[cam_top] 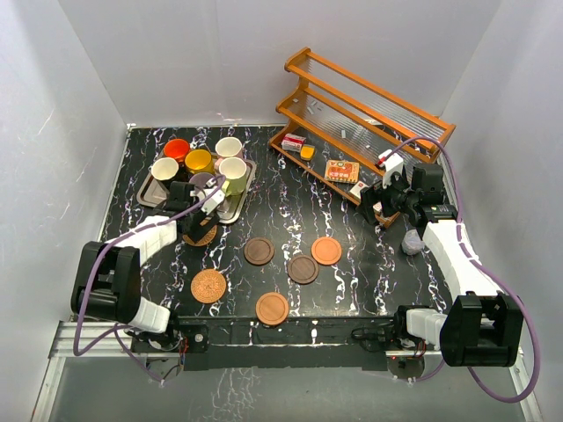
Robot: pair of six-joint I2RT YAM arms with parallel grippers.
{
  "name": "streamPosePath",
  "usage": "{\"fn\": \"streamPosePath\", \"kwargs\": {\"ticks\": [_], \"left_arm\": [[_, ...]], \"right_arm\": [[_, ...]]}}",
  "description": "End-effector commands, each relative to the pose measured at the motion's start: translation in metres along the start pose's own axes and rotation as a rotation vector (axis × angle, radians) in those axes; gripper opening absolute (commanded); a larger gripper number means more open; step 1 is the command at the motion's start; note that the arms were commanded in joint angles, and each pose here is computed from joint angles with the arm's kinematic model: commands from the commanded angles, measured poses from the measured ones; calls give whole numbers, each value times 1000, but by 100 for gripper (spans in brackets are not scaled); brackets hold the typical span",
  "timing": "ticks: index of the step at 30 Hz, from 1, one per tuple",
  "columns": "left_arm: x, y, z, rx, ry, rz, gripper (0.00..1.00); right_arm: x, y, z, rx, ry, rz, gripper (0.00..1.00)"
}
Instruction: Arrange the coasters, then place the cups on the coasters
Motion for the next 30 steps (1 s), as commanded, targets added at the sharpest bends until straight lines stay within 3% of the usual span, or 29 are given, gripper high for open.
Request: {"fn": "streamPosePath", "kwargs": {"ticks": [1, 12, 30], "left_arm": [[-13, -15, 1, -118, 27, -15, 90], [-30, -52, 34, -372, 61, -80, 90], [4, -67, 17, -338, 34, -115, 89]], "right_arm": [[11, -5, 3, -26, -51, 30, 98], [10, -5, 2, -22, -49, 28, 98], [12, -5, 4, -28, -54, 32, 98]]}}
Point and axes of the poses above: each gripper's point midway between its finger pads, its own z axis back along the fingers, its own y axis along the line the jaws close on, x = y × z, the point moved 9 cm from there along z, back along the fingers, and after that the axes turned 9 degrees about z, right-handed, at the moved point
